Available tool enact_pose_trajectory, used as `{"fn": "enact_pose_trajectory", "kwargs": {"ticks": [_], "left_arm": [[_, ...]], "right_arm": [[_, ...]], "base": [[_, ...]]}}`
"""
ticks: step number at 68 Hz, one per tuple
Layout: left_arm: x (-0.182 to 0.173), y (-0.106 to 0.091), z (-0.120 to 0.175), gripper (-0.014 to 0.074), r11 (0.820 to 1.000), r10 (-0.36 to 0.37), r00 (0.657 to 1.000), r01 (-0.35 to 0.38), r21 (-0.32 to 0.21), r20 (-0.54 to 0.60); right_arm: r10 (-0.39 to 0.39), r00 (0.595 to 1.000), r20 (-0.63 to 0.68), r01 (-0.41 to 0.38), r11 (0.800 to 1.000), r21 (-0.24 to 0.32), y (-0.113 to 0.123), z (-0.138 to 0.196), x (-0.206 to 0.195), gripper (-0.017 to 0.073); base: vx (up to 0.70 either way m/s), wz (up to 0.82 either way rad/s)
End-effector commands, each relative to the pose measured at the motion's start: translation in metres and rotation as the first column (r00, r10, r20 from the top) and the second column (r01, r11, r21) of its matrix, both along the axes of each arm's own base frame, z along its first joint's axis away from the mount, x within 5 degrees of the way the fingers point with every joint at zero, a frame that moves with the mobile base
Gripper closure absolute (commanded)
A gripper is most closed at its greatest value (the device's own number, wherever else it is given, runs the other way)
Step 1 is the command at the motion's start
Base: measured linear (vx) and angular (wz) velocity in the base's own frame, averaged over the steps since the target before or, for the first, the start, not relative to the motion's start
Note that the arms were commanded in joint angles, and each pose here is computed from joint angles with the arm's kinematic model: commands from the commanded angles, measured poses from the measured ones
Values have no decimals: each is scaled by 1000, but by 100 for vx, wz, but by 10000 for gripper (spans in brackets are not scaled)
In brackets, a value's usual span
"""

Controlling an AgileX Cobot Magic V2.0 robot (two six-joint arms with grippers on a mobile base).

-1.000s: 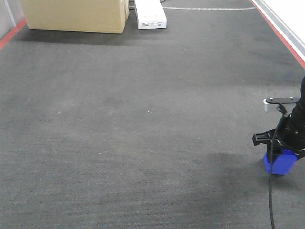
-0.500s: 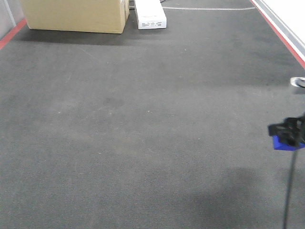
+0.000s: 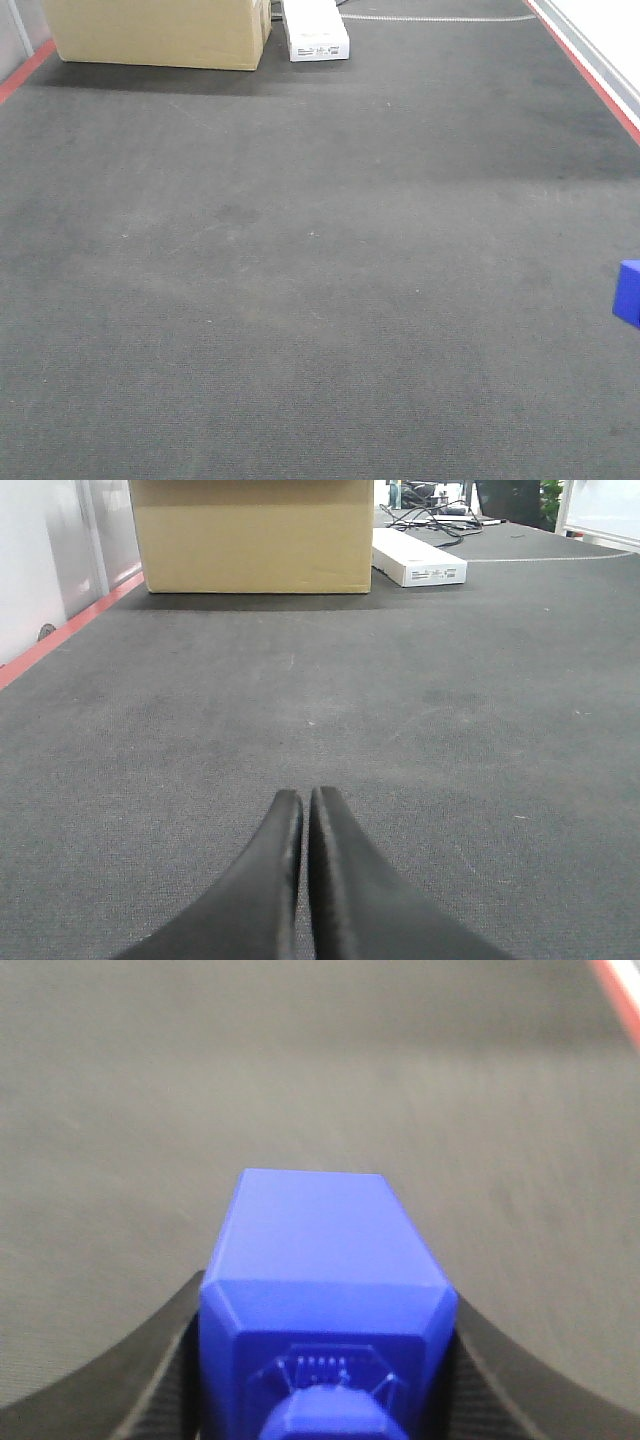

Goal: Pour parts from conveyor to right shelf
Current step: 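Lift the blue block off the conveyor with the right gripper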

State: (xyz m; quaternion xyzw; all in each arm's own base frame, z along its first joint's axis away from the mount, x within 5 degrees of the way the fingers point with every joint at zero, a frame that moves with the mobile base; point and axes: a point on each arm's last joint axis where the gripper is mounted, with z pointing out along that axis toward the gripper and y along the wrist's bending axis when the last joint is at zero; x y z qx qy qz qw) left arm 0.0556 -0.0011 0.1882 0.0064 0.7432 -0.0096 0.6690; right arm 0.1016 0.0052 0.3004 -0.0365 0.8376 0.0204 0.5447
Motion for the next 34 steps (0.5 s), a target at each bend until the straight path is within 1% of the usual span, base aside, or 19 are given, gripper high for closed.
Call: {"fn": "enact_pose_trajectory", "kwargs": {"ticks": [1,5,6,8,13,19,30,34], "left_arm": [[-1,0,13,600,1000,-6,995,7,-11,95],[-1,0,13,600,1000,-6,995,7,-11,95],[-1,0,13,600,1000,-6,995,7,-11,95],[-1,0,13,600,1000,-6,995,7,-11,95],[-1,0,13,600,1000,-6,995,7,-11,95],[-1,0,13,600,1000,-6,995,7,-11,95],[-1,0,13,600,1000,-6,995,7,-11,95],[-1,0,13,600,1000,-6,995,7,-11,95]], "right_arm": [[28,982,185,-23,999,-27,4,6,-21,567],[41,974,222,-34,999,-39,5,-2,-30,566],[41,971,234,-34,999,-33,6,-4,-32,565],[34,967,254,-28,999,-28,5,-8,-34,565],[1,937,350,1,1000,-6,4,-11,-43,565],[-16,913,409,20,1000,-6,3,-11,-49,565],[-17,908,418,25,1000,-12,2,-11,-49,565],[-14,912,409,17,1000,-2,3,-12,-49,565]], "base": [[0,0],[0,0],[0,0],[0,0],[0,0],[0,0],[0,0],[0,0]]}}
